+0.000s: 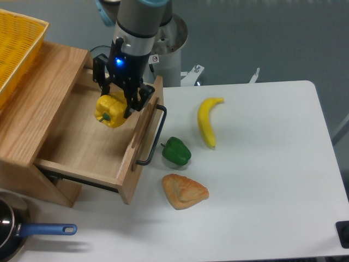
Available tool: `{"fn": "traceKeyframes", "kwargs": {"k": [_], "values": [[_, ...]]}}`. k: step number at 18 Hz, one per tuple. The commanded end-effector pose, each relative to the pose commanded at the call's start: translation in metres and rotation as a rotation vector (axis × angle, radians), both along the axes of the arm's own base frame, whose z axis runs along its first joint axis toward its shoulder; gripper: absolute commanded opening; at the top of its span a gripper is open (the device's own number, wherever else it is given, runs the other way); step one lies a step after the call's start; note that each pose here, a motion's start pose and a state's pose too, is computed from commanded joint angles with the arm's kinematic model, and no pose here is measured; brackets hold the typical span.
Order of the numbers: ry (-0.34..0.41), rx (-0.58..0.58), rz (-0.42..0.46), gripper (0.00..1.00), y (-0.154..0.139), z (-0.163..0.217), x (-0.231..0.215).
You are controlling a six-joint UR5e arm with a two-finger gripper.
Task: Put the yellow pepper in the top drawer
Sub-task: 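Lower the yellow pepper down into the drawer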
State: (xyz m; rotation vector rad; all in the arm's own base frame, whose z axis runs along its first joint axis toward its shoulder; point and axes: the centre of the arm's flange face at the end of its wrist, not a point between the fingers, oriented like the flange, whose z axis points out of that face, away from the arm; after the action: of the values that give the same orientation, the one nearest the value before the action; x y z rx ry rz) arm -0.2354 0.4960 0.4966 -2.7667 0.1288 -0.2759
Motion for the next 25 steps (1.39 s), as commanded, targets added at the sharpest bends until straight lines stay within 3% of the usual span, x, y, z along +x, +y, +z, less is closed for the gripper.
{"fn": "traceKeyframes", "kwargs": {"k": [13,16,25], "values": [[-0.034,-0.059,-0.035,0.19,0.027,-0.031,0.025],[0.001,-0.118,-0.056,0.19,0.033,-0.043,0.037],[0.005,-0.129,-0.049,0.19,0.038,-0.053,0.036]]}}
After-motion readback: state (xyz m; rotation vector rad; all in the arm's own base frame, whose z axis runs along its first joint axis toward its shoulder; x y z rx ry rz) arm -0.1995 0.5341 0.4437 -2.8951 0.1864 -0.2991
